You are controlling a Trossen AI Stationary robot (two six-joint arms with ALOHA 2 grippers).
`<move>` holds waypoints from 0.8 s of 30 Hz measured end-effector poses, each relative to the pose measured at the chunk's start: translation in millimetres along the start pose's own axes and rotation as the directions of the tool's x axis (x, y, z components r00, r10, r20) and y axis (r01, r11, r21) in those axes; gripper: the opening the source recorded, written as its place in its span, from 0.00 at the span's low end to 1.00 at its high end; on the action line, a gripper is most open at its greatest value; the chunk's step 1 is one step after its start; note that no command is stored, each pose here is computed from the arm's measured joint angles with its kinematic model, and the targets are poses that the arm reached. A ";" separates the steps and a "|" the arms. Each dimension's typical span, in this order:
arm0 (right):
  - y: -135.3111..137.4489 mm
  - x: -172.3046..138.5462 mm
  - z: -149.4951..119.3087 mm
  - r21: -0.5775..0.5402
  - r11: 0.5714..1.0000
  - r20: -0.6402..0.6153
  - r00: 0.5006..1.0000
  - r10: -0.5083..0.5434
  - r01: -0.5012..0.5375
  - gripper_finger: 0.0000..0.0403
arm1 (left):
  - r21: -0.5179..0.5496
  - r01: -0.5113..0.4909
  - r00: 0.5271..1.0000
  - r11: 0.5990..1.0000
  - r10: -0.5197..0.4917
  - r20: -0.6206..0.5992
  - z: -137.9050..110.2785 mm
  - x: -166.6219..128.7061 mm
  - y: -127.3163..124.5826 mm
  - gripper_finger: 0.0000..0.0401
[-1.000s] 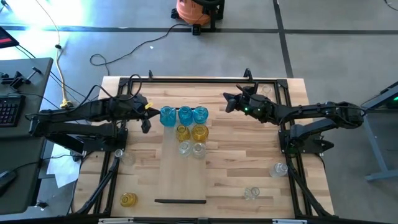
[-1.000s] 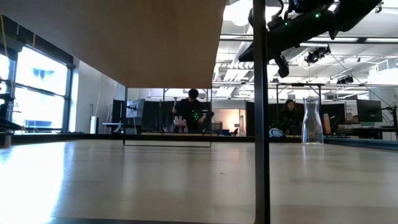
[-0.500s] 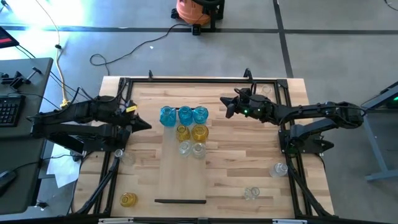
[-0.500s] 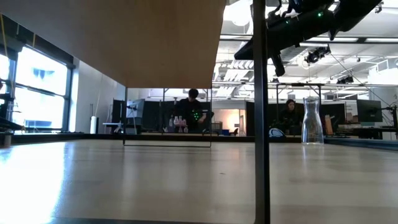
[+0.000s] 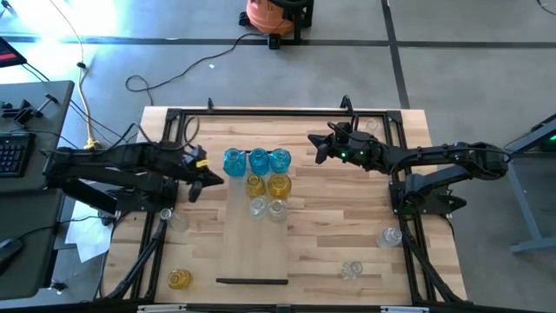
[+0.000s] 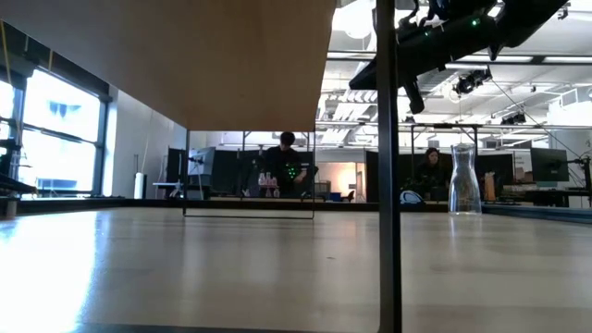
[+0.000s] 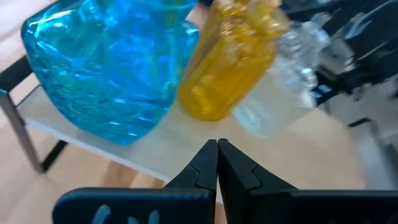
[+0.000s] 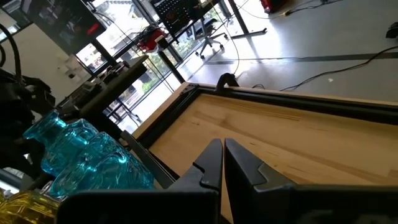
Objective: Sort vases onto shelf
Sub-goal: Put the blue vase on the shelf to align with the other blue vases
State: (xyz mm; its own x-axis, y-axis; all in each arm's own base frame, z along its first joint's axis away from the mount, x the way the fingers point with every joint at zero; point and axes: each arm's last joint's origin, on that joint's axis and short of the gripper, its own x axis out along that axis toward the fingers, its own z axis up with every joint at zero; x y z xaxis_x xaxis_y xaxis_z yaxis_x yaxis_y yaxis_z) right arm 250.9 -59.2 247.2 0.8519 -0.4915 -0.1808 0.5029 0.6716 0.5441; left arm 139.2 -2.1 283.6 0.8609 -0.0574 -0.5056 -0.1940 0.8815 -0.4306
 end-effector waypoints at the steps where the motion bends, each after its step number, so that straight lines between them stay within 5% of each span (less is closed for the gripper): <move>1: 0.0 0.0 0.0 -0.001 1.000 0.000 1.000 0.000 0.000 0.00 | 0.007 -0.018 1.000 1.000 0.018 -0.004 0.1 2.6 0.5 0.00; 10: 0.1 0.0 -0.1 -0.001 1.000 0.000 1.000 0.000 0.000 0.00 | 0.057 -0.115 0.993 0.992 0.113 0.040 6.7 17.3 3.1 0.00; 24: 2.9 -0.1 2.5 0.010 0.999 0.016 0.999 0.040 -0.041 0.00 | 0.065 -0.117 0.993 0.991 0.115 0.036 9.5 27.4 3.4 0.00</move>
State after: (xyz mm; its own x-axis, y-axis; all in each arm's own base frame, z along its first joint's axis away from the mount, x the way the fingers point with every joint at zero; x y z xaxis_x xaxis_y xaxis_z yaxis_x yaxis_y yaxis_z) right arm 251.9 -58.7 250.9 0.8691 -0.4726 -0.1459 0.4665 0.6852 0.5594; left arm 166.6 3.7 275.4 0.8494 0.0617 -0.5242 -0.2630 0.9105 -0.3190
